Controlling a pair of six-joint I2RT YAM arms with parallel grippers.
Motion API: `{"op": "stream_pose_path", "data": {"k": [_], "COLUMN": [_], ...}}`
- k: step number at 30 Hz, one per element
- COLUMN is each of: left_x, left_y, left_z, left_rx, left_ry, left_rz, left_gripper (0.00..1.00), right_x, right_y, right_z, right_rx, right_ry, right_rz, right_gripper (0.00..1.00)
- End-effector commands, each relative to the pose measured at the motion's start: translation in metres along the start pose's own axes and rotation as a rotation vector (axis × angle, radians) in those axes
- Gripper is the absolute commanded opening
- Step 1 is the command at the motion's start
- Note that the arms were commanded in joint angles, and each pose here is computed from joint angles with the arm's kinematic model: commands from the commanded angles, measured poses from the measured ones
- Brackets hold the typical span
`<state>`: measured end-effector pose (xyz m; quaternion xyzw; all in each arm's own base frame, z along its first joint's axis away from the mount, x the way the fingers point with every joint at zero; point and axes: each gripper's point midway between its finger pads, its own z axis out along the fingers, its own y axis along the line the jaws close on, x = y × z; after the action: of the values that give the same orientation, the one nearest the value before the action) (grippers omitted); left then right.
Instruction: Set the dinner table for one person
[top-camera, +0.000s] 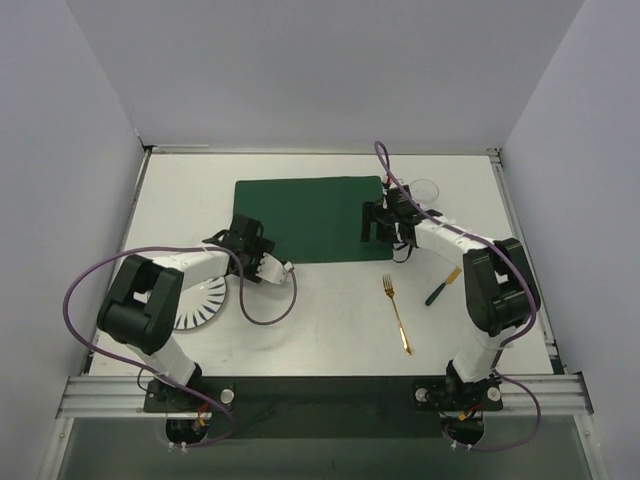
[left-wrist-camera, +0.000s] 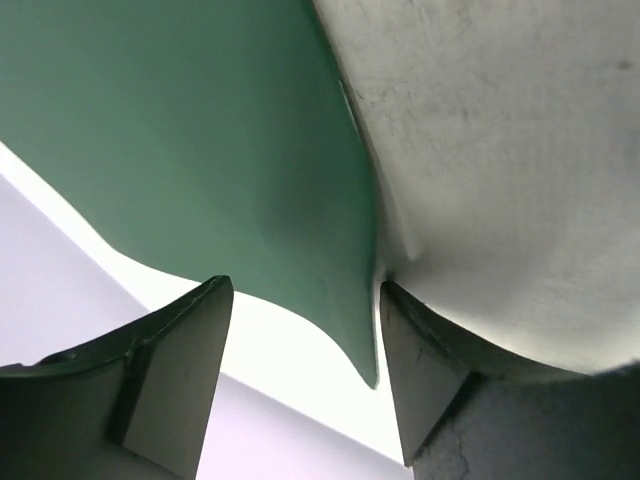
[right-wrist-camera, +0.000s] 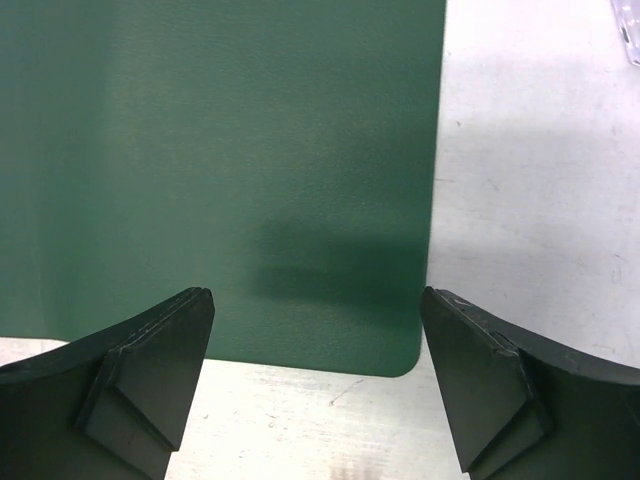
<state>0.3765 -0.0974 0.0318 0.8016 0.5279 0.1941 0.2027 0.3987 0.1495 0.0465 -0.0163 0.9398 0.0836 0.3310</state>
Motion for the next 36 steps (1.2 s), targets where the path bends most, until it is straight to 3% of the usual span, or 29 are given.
{"op": "stream_pose_path", "data": {"k": [1, 6, 8, 11, 13, 16, 19, 30, 36], "left_x": [0.003, 0.029, 0.041, 0.03, 0.019, 0.005, 0.002, 0.031, 0.01], "left_y": [-0.007, -0.018, 0.001, 0.023, 0.039, 0.047, 0.036, 0.002, -0.01], "left_z": [-0.025, -0.057, -0.072, -0.086, -0.081, -0.064, -0.031, 0.024, 0.018], "left_rx": [0.095, 0.204, 0.185, 0.18, 0.142, 0.109, 0.083, -0.029, 0.019], "left_ry": [-0.051, 0.072, 0.064, -0.078, -0.18, -0.246, -0.225, -0.089, -0.186], "left_rz": [-0.144, -0.224, -0.326, -0.511, -0.692, -0.852, -0.921, -0.947, -0.932], "left_gripper": [0.94, 0.95, 0.94, 0.9, 0.77, 0.6, 0.6, 0.59, 0.6], "right_x": [-0.022, -0.014, -0.014, -0.007, -0.003, 0.001, 0.007, 0.046, 0.05], "right_y": [-0.012, -0.024, -0.028, -0.031, -0.032, -0.033, -0.034, -0.038, -0.04], "right_z": [0.001, 0.017, 0.019, 0.023, 0.025, 0.028, 0.03, 0.016, 0.009], "right_rx": [0.062, 0.082, 0.083, 0.09, 0.093, 0.098, 0.098, 0.08, 0.079], "right_ry": [-0.031, 0.048, 0.057, 0.08, 0.09, 0.105, 0.127, 0.207, 0.204], "right_rz": [0.026, 0.044, 0.054, 0.048, 0.047, 0.055, 0.06, 0.128, 0.141], "right_gripper": [0.86, 0.7, 0.65, 0.55, 0.48, 0.41, 0.39, 0.35, 0.36]}}
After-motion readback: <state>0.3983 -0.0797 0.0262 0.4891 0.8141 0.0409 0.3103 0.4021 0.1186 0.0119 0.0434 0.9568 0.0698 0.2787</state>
